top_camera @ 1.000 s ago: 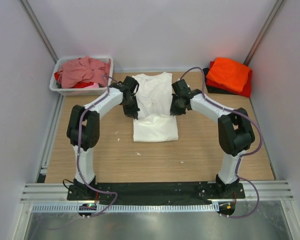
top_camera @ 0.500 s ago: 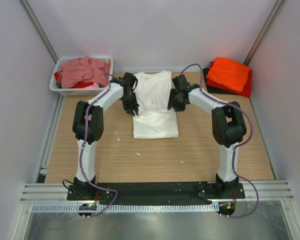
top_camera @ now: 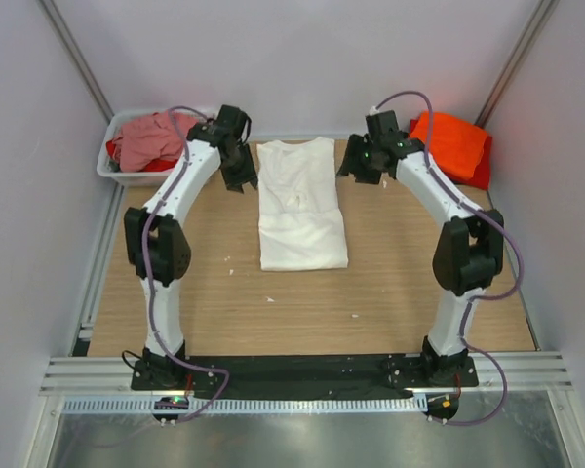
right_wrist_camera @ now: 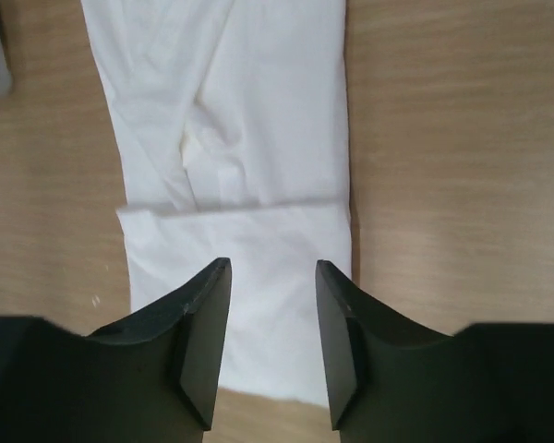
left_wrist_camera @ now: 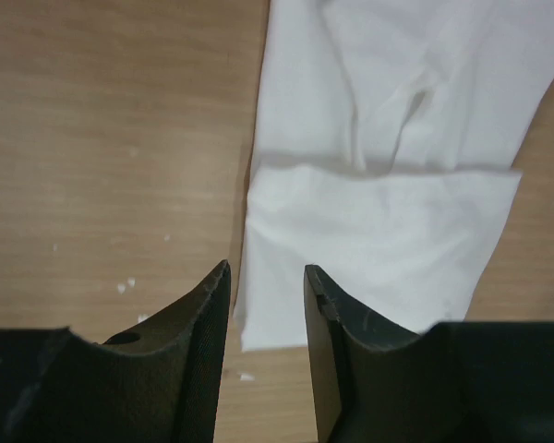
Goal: Fold and stack the t-shirts
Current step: Fold the tshirt
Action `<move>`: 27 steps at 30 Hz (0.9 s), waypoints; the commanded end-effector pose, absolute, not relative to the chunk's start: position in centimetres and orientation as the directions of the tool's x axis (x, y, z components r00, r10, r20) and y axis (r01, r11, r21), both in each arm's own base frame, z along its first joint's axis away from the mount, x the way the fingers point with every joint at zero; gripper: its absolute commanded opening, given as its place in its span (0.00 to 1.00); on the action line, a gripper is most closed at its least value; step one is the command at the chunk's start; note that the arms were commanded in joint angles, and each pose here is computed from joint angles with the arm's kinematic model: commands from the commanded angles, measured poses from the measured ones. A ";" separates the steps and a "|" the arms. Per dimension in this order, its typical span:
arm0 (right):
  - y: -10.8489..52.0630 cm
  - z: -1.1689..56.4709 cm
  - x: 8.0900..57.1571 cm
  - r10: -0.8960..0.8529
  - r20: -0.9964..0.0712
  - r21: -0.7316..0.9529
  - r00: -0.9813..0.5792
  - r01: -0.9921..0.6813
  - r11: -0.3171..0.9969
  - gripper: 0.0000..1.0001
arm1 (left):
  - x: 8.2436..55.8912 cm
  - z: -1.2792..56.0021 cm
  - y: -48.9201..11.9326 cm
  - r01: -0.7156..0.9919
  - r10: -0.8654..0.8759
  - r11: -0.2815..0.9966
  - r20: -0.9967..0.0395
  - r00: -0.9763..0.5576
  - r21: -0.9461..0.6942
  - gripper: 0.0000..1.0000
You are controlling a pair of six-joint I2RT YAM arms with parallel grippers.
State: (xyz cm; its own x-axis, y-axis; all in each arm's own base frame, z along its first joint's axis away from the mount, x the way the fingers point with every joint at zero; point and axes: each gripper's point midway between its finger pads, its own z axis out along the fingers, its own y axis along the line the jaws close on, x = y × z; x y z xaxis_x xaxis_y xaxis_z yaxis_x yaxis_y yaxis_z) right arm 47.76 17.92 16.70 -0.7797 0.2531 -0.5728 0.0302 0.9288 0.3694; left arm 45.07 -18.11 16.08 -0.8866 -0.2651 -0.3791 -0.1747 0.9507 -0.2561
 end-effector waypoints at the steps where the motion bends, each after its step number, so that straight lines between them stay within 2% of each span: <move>1: 20.3 17.6 40.9 0.249 -0.510 0.515 -0.823 -0.061 0.855 0.45 | 40.2 17.7 -19.7 -0.088 -0.202 0.954 -0.398 -0.895 -0.286 0.38; 2: 21.1 17.8 40.7 0.264 -0.524 0.560 -0.810 -0.094 0.823 0.29 | 38.0 15.2 -19.9 -0.085 -0.185 0.954 -0.343 -0.921 -0.287 0.37; 3: 22.4 17.4 39.0 0.258 -0.476 0.621 -0.841 -0.114 0.775 0.11 | 36.6 15.6 -20.9 -0.059 -0.178 0.944 -0.349 -0.920 -0.325 0.36; 5: 23.4 15.5 36.5 0.238 -0.425 0.677 -0.873 -0.132 0.724 0.02 | 35.7 15.4 -23.0 -0.027 -0.188 0.903 -0.339 -0.922 -0.428 0.35; 6: 23.8 15.0 35.7 0.234 -0.401 0.700 -0.886 -0.132 0.702 0.01 | 34.4 13.7 -23.2 -0.037 -0.184 0.900 -0.302 -0.935 -0.434 0.35; 9: 24.0 11.9 33.1 0.206 -0.314 0.734 -0.927 -0.099 0.672 0.01 | 33.5 13.2 -25.1 -0.005 -0.176 0.867 -0.298 -0.938 -0.498 0.34; 13: 23.9 9.9 32.0 0.191 -0.292 0.740 -0.937 -0.095 0.666 0.01 | 32.7 11.4 -25.8 0.007 -0.155 0.860 -0.273 -0.949 -0.510 0.33; 21: 21.7 1.0 29.1 0.186 -0.136 0.718 -0.973 0.032 0.695 0.01 | 30.1 4.5 -24.2 -0.086 -0.182 0.886 -0.170 -0.969 -0.456 0.29; 22: 21.5 0.4 28.9 0.190 -0.134 0.719 -0.973 0.037 0.694 0.01 | 28.6 2.9 -23.5 -0.106 -0.182 0.892 -0.134 -0.974 -0.439 0.29; 27: 20.7 -2.3 26.8 0.202 -0.089 0.719 -0.975 0.077 0.690 0.01 | 26.0 -0.2 -22.0 -0.141 -0.195 0.902 -0.093 -0.976 -0.407 0.28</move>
